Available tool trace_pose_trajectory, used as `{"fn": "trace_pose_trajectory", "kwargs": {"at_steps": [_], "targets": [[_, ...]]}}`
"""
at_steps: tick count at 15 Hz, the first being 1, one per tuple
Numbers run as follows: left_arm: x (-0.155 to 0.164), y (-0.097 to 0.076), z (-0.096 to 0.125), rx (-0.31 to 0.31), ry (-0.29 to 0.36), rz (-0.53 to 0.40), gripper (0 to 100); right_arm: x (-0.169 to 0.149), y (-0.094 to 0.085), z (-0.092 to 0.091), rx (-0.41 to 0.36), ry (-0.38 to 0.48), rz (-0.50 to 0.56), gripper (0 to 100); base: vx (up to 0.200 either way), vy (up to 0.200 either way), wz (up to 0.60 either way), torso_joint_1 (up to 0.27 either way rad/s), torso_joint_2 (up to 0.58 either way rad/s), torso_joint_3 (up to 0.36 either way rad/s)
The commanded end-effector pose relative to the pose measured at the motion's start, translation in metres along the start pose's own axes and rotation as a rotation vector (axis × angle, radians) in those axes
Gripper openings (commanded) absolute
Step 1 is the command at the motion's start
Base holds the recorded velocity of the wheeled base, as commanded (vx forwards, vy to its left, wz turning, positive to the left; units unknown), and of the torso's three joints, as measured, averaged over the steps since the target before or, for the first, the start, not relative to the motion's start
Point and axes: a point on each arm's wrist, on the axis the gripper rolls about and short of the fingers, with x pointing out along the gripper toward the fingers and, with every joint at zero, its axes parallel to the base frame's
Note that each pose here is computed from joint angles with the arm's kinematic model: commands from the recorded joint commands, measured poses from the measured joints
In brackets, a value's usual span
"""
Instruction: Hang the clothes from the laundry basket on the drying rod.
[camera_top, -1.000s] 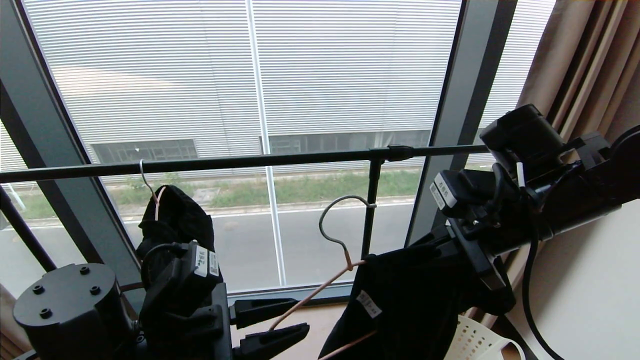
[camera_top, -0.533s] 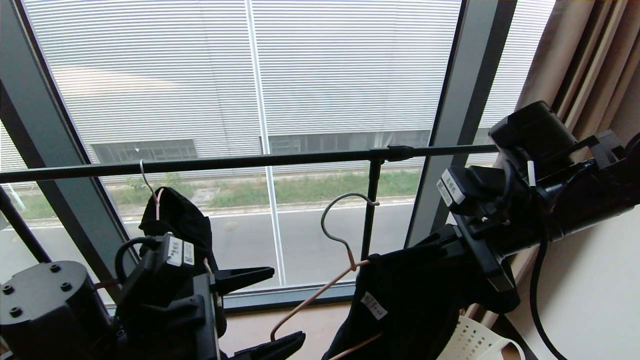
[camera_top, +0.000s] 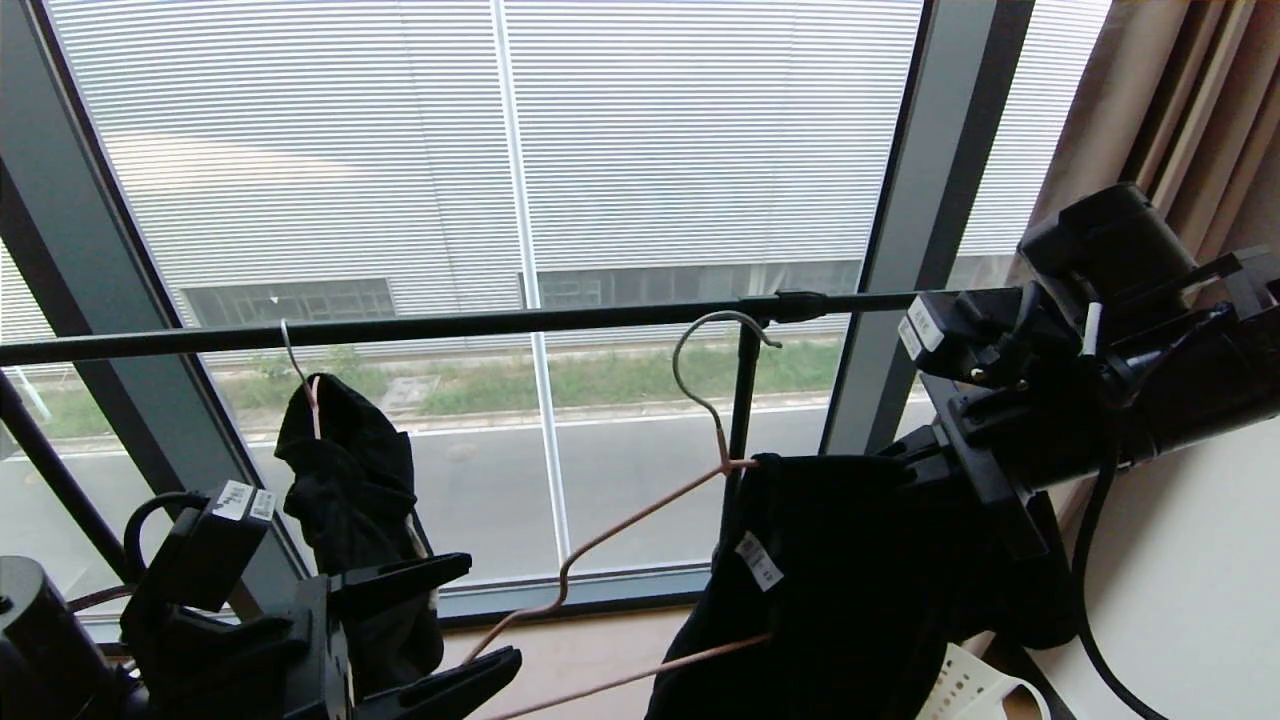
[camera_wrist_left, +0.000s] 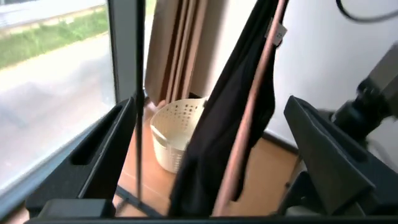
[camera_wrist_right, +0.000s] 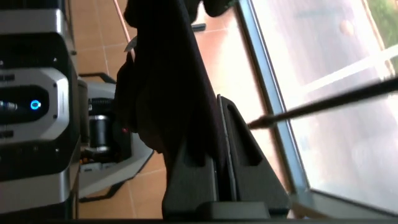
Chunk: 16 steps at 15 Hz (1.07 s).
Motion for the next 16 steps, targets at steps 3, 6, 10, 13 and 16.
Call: {"fn": "trace_pose_trajectory", "kwargs": {"at_steps": [3,6,10,13,16], "targets": [[-0.004,0.003,-0.003,-0.058,0.012,-0.001,100,-0.014,-0.008,-0.004,0.079,-0.016,-0.058,0,0.000,0.000,0.00,0.000,0.00,0.000],[0.006,0.008,-0.013,-0.160,0.074,-0.012,100,-0.020,-0.014,-0.006,0.117,-0.024,-0.087,0,0.000,0.000,0.00,0.000,0.00,0.000],[0.027,0.016,-0.024,-0.217,0.097,-0.043,100,-0.027,-0.017,0.004,0.303,-0.073,-0.115,0,0.000,0.000,0.00,0.000,0.00,0.000],[0.051,0.032,-0.047,-0.278,0.190,-0.033,100,-0.037,-0.013,0.011,0.254,-0.127,-0.154,0,0.000,0.000,0.00,0.000,0.00,0.000],[0.067,0.041,-0.045,-0.315,0.171,-0.036,100,-0.037,-0.011,0.011,0.250,-0.130,-0.152,0,0.000,0.000,0.00,0.000,0.00,0.000]]}}
